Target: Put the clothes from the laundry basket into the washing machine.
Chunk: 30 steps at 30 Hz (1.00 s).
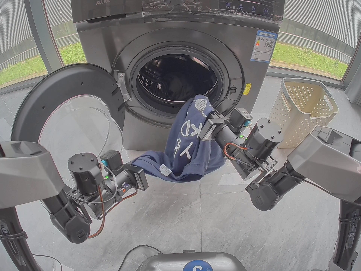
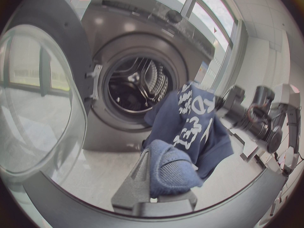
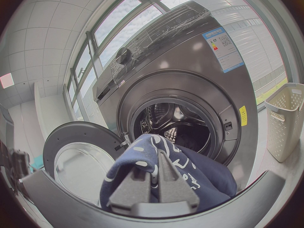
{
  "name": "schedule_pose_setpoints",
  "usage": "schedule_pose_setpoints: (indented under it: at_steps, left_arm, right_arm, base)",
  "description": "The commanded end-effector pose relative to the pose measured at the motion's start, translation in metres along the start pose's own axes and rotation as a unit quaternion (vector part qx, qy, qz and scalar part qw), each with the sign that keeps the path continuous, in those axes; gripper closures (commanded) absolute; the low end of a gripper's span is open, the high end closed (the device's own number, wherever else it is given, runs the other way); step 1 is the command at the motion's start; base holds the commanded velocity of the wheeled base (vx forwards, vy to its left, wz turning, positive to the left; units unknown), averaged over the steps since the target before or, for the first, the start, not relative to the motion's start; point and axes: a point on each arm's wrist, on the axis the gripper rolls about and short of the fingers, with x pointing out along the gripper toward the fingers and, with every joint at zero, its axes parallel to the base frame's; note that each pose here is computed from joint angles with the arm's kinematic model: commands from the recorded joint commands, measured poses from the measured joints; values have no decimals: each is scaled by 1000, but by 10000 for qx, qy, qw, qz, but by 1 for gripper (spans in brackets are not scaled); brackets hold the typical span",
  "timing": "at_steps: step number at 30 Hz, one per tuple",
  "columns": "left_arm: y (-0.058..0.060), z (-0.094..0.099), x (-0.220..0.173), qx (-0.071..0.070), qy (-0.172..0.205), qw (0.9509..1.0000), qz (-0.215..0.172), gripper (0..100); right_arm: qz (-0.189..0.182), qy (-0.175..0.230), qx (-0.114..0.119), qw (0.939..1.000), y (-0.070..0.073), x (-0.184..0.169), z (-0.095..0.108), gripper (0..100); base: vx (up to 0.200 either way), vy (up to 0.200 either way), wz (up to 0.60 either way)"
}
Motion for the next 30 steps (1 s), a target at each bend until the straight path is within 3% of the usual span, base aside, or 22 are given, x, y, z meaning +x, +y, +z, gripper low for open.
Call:
schedule_pose_setpoints:
  at_steps: [1, 7, 20, 21, 30]
  left_arm:
    - [13, -41, 11, -18, 635, 9978, 181, 100]
    - [15, -54, 21, -11, 741, 9971, 200, 100]
    - [11, -48, 18, -3, 676, 9976, 172, 100]
    - [11, -48, 18, -3, 679, 9976, 157, 0]
    - [-2, -50, -3, 42, 944, 9955, 26, 0]
  right_arm:
    - [37, -114, 40, 9999, 3, -1, 5, 100]
    - [24, -85, 43, 10000, 3, -1, 3, 100]
    - [20, -6, 78, 10000, 5, -4, 0, 100]
    - [20, -6, 78, 10000, 5, -4, 0, 100]
    - [-77, -109, 65, 9999, -1, -1, 5, 100]
  base:
    - [0, 0, 0]
    - [0, 0, 0]
    - [0, 0, 0]
    - [0, 0, 0]
    - [0, 0, 0]
